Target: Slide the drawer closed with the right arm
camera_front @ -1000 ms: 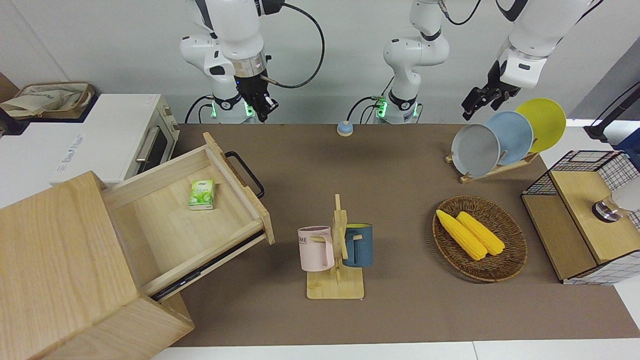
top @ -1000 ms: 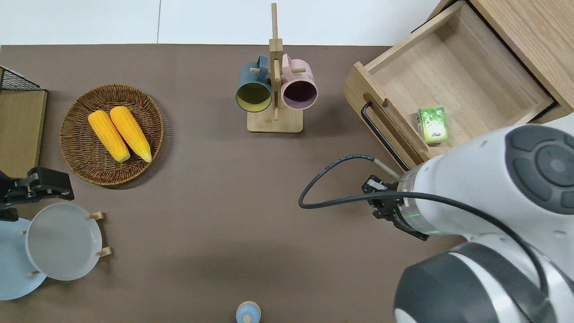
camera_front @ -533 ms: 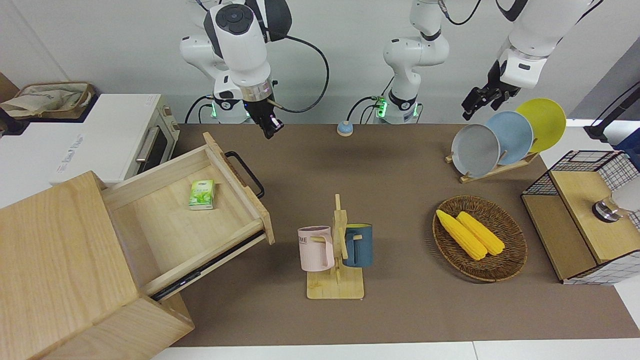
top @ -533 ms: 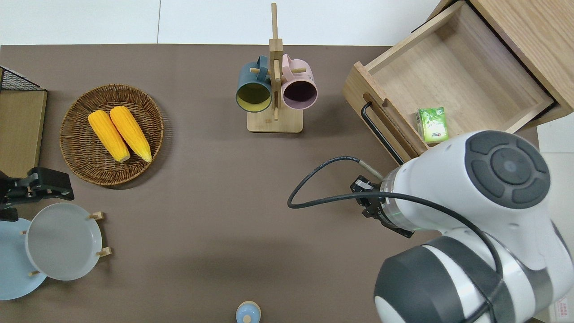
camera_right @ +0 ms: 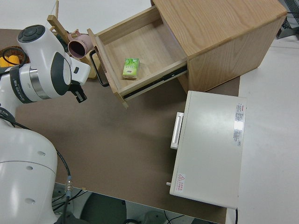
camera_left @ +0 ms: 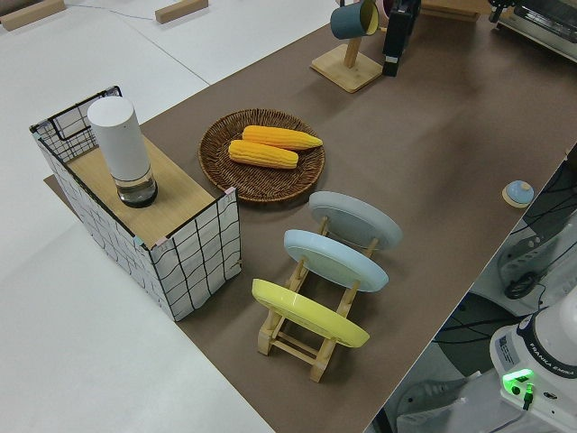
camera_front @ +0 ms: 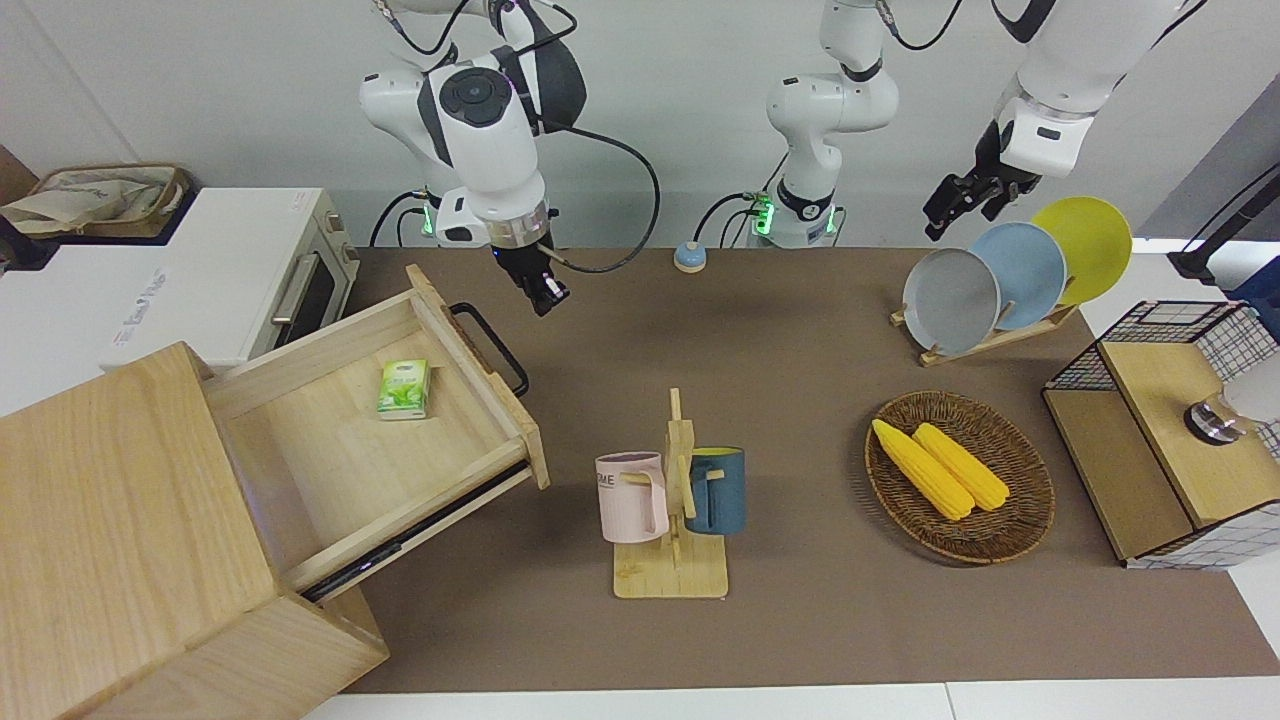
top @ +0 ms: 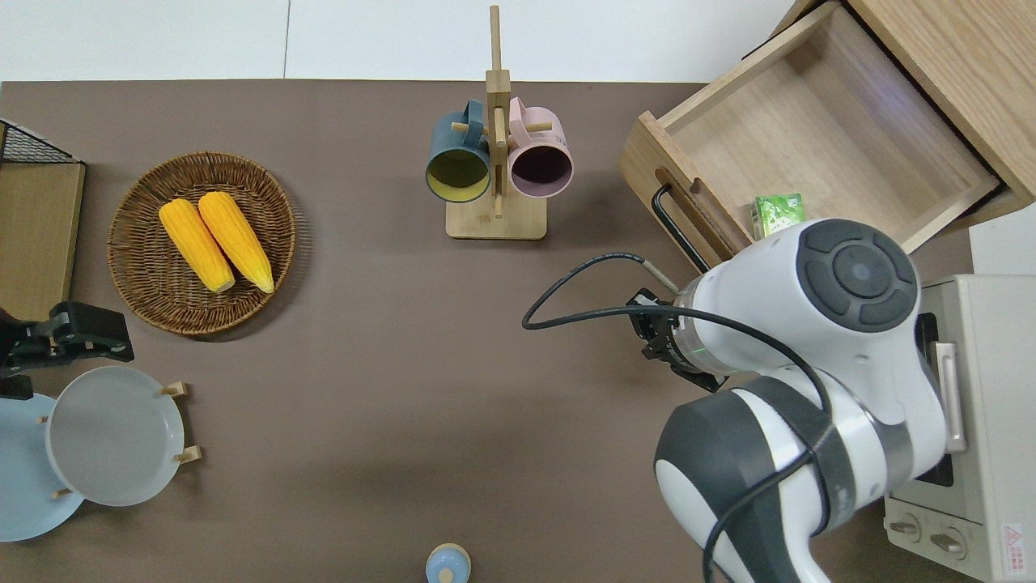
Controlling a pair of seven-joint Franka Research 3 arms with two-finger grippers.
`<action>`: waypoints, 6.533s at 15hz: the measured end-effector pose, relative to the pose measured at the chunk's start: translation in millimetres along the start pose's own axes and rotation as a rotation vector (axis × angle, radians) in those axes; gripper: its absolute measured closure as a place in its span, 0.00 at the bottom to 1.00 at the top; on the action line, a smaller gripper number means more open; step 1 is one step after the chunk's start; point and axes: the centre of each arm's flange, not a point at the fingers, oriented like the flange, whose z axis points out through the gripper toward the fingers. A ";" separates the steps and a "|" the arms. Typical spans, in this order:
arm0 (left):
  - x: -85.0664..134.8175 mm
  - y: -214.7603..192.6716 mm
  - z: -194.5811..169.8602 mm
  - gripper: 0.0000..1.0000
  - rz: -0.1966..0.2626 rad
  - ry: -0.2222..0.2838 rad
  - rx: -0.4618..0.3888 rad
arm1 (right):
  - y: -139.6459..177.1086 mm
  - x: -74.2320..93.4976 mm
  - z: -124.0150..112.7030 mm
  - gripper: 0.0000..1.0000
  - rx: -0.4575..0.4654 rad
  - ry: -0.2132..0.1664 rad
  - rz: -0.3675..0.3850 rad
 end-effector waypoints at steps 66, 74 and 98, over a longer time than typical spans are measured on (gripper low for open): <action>0.0 0.0 0.0 0.00 0.000 0.000 0.000 | 23.7 300.7 -4.6 0.99 0.212 0.347 -0.031; 0.0 0.0 0.0 0.00 0.000 0.000 0.000 | 22.1 300.3 -2.4 0.99 0.207 0.350 -0.062; 0.0 0.0 0.0 0.00 0.000 0.000 0.000 | 31.9 127.9 -66.0 0.01 -0.098 0.109 -0.613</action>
